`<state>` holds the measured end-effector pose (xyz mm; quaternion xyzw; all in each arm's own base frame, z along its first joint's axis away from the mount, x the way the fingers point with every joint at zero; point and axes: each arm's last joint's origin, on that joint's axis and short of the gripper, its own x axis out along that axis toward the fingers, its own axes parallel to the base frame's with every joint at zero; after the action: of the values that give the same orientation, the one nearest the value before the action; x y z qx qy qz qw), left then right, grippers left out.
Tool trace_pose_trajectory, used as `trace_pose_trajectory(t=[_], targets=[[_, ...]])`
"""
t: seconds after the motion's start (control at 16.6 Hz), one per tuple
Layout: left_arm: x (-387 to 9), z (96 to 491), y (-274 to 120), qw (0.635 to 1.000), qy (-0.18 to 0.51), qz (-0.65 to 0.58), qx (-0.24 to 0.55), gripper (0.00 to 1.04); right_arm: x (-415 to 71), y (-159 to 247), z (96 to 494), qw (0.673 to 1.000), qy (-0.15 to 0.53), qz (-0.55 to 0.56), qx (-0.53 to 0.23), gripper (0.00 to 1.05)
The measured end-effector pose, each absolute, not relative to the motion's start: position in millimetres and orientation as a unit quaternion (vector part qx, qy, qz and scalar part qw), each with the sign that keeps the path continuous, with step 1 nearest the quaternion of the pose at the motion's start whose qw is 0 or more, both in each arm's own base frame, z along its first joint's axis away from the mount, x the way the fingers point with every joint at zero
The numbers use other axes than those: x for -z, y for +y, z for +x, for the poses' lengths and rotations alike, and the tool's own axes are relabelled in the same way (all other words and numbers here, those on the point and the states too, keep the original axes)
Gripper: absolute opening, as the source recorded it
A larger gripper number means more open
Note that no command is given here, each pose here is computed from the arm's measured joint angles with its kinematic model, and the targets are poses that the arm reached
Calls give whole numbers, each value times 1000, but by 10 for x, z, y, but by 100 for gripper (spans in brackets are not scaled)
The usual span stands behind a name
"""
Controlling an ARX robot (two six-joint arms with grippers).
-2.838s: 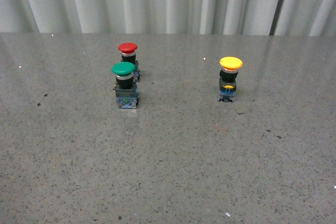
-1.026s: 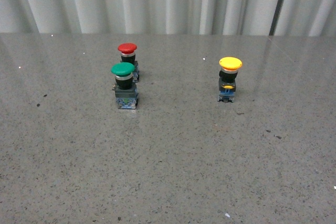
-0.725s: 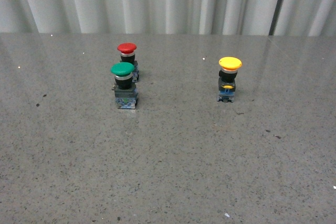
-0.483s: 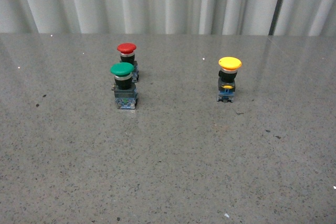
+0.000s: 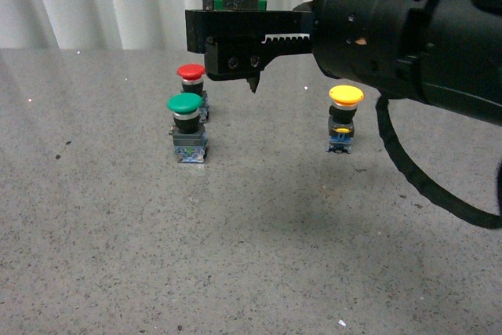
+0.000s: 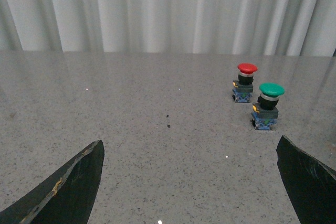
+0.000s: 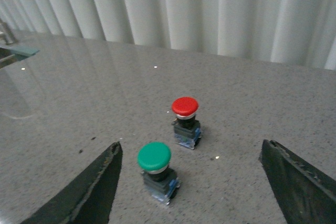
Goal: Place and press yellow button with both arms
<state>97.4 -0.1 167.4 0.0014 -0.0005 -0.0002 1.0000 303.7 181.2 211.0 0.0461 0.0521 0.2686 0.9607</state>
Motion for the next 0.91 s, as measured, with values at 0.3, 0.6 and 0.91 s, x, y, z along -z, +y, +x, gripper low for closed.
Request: trace_pose_trajectory(t=[0.3,0.6,0.91], targets=[[-1674,974,-1,1000,0,1,0,98,-2003,1736,3414,969,99,-8,-228,30],[-1673,974,-1,1000,0,1,0,98,-1969,1474,3607,972,142,-49,-181,2],[-1673,974,-1,1000,0,1,0,98,-1865,1429,3709,969,169,-58,-169,2]])
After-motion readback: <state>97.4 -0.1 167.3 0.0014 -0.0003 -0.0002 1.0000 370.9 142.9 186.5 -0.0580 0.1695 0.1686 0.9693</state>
